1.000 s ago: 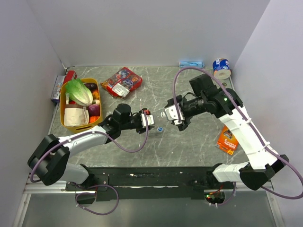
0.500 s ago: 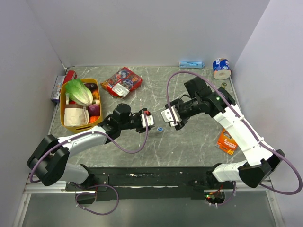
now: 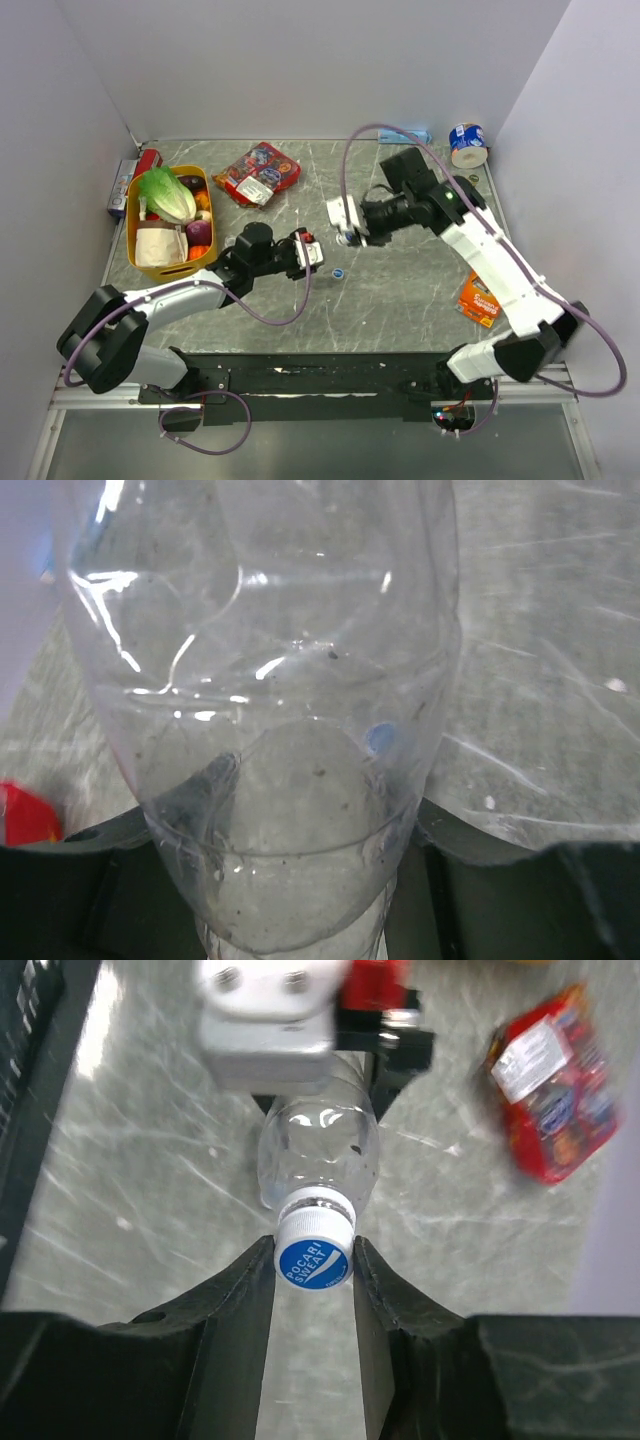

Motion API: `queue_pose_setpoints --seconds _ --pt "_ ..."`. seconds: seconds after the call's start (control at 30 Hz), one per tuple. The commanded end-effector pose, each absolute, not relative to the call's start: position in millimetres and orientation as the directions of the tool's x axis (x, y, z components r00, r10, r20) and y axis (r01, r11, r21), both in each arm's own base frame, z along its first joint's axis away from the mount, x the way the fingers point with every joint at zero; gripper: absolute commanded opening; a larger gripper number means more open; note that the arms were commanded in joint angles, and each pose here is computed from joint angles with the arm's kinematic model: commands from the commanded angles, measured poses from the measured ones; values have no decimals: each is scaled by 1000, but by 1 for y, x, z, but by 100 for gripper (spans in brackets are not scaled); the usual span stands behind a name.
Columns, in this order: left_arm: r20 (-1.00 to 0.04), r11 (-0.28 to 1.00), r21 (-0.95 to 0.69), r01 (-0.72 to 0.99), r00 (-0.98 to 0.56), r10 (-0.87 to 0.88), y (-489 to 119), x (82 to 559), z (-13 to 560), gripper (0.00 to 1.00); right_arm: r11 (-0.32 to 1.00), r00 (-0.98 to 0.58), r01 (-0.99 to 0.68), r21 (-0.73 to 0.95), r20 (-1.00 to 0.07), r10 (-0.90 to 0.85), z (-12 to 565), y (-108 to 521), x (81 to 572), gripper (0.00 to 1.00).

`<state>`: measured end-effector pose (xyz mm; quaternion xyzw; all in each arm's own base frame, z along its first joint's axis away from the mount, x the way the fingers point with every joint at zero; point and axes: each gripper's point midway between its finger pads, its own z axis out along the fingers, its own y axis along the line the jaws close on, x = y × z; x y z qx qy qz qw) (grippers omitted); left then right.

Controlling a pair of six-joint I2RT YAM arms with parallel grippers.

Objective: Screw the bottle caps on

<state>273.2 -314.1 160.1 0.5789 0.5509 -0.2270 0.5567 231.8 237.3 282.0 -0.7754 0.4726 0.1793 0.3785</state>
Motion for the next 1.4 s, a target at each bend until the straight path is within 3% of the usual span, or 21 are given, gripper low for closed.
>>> queue_pose_setpoints --seconds 0.0,0.1,0.17,0.23,0.37,0.43,0.5,0.6,0.7,0.8,0.9,0.93,0.97,1.0,1.03,1.17,1.27,1.37 --pt "-893 430 449 783 409 188 -316 289 241 1 52 54 -991 -121 -732 -679 279 249 254 25" --pt "-910 573 398 716 386 151 -315 305 268 1 258 -287 -956 142 -643 -710 262 250 255 22" --pt "-931 645 351 678 329 161 -314 315 269 1 400 -521 -853 334 -512 -683 243 255 250 22" --pt "-937 673 329 663 321 141 -320 318 280 1 499 -653 -756 423 -446 -612 240 260 248 23" --pt "-940 730 327 601 289 183 -311 327 275 1 563 -751 -658 500 -378 -541 238 264 246 27" --pt "-939 719 340 606 260 225 -310 327 261 1 573 -809 -585 574 -362 -463 254 268 251 37" --pt "-935 697 354 624 233 267 -310 325 244 1 535 -799 -599 595 -413 -436 276 272 260 59" --pt "-927 619 362 697 200 318 -314 314 215 1 462 -725 -688 560 -559 -402 316 263 277 72" --pt "-923 503 327 800 156 352 -320 297 189 1 489 -639 -751 444 -676 -367 348 230 300 81" --pt "-916 438 296 849 122 382 -321 288 173 1 508 -595 -771 384 -718 -362 353 201 308 82" --pt "-904 347 283 894 128 407 -326 283 167 1 380 -461 -874 303 -765 -450 353 192 282 83" --pt "-901 306 278 911 137 412 -326 281 165 1 244 -271 -956 163 -809 -521 351 191 273 82" --pt "-889 276 302 912 165 428 -327 281 163 1 159 -178 -981 109 -826 -534 349 190 250 82" --pt "-884 257 306 917 173 435 -327 282 165 1 104 -83 -994 30 -824 -560 344 188 241 82" --pt "-878 238 316 919 188 440 -326 282 165 1 4 130 -987 -161 -815 -565 344 197 245 82" --pt "-845 146 394 908 294 447 -328 280 173 1 -120 507 -831 -543 -652 -563 320 201 227 82" --pt "-828 110 421 900 332 451 -328 280 175 1 -141 604 -751 -645 -584 -543 322 209 230 82" --pt "-822 97 430 898 345 453 -328 278 176 1 -165 577 -788 -593 -619 -532 324 218 227 81"
